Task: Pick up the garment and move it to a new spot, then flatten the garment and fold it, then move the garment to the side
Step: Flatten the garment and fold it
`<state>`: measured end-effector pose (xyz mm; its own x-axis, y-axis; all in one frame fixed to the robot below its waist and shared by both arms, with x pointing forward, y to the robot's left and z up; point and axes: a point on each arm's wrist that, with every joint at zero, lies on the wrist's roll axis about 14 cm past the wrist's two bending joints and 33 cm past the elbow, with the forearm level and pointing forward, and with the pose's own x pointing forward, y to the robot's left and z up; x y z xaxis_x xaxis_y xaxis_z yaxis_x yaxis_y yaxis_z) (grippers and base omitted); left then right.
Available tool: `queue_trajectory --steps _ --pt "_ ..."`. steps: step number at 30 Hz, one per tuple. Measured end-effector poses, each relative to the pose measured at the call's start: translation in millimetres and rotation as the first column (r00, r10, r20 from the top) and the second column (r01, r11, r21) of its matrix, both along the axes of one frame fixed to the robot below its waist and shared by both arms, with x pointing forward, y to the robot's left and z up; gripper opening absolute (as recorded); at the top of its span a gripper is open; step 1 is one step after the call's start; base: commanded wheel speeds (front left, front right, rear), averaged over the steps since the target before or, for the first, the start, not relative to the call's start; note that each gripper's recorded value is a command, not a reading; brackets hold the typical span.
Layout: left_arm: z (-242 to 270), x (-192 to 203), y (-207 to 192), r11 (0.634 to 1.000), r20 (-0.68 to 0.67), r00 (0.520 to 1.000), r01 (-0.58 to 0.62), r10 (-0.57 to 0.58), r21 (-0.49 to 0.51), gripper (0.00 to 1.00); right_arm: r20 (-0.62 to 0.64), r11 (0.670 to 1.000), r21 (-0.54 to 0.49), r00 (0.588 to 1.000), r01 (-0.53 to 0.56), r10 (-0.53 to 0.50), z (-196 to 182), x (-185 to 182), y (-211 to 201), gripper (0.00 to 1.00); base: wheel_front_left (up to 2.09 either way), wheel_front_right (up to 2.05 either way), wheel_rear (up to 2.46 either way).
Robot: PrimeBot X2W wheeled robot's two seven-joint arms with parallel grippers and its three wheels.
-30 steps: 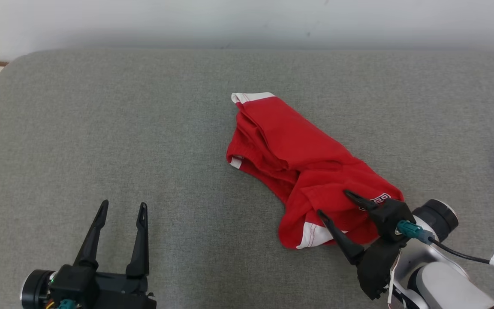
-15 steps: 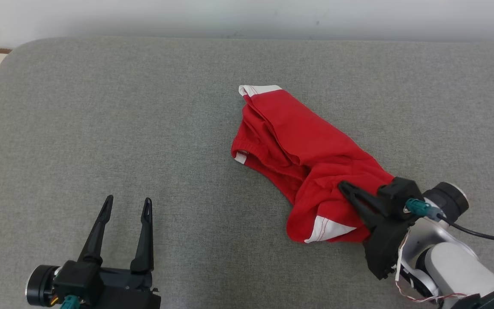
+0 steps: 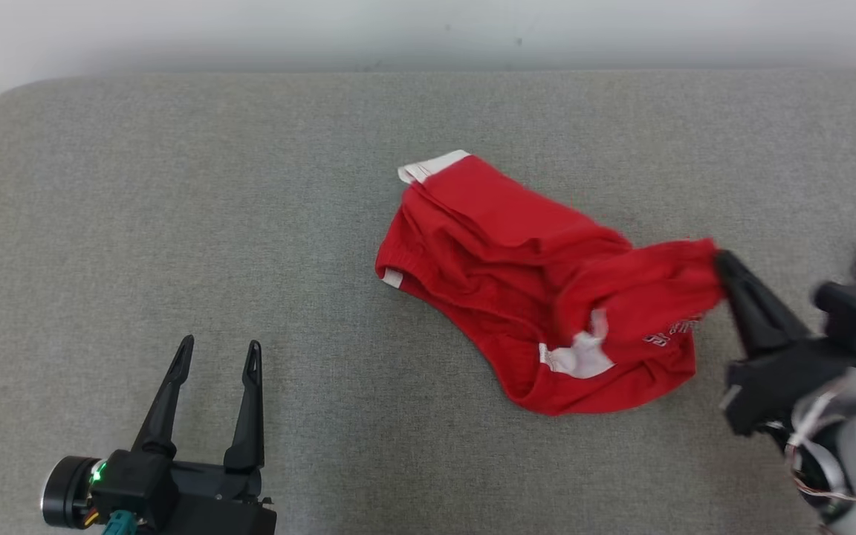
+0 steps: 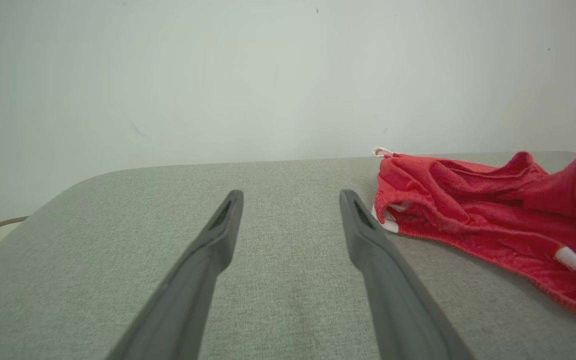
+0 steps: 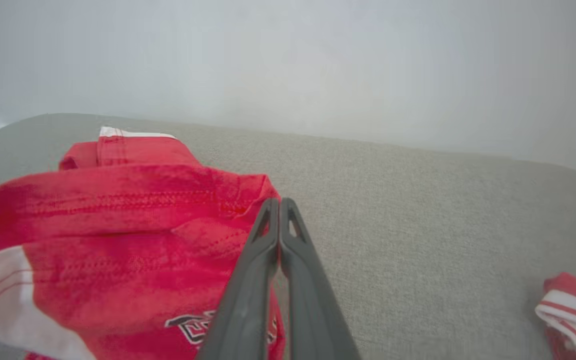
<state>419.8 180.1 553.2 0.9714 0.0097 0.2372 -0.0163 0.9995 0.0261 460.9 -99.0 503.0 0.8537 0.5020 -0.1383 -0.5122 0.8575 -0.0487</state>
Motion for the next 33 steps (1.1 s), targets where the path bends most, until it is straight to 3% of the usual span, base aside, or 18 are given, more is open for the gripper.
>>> queue_trajectory --steps 5,12,17,18,19,20,25,33 --pt "-2 3 -2 1.0 -0.003 1.0 0.007 -0.007 0.001 1.0 -0.059 0.976 0.1 0.98 0.195 -0.19 -15 -1 -48 0.0 0.0 0.0 0.0" --pt "-3 8 -5 1.0 -0.002 1.0 0.02 -0.02 0.003 1.0 -0.223 0.853 0.276 0.893 0.443 -0.391 -55 -22 -89 0.0 0.0 0.0 0.0" --pt "-2 12 -10 0.999 0.001 0.999 0.035 -0.035 0.011 1.0 -0.242 0.799 0.315 0.857 0.513 -0.455 -65 -22 -105 0.0 0.0 0.0 0.0" --pt "-2 12 -12 0.999 0.003 0.999 0.042 -0.042 0.013 1.0 -0.236 0.793 0.318 0.853 0.52 -0.465 -64 -20 -108 0.22 0.0 0.0 0.0" --pt "-1 12 -13 0.999 0.004 0.999 0.046 -0.046 0.015 1.0 -0.232 0.788 0.323 0.851 0.525 -0.472 -64 -19 -110 0.56 0.0 0.0 0.0" --pt "0 12 -13 0.999 0.008 0.999 0.046 -0.047 0.017 1.0 -0.224 0.785 0.327 0.851 0.525 -0.476 -63 -18 -111 1.0 0.0 0.0 0.0" --pt "8 10 -13 0.999 0.029 0.999 0.045 -0.046 0.022 1.0 -0.138 0.794 0.334 0.86 0.507 -0.491 -44 -14 -120 1.0 0.0 0.0 0.0" --pt "18 -1 -8 0.999 0.055 0.998 0.021 -0.023 0.028 1.0 0.115 0.873 0.258 0.884 0.414 -0.453 12 -22 -118 1.0 0.0 0.0 0.0"
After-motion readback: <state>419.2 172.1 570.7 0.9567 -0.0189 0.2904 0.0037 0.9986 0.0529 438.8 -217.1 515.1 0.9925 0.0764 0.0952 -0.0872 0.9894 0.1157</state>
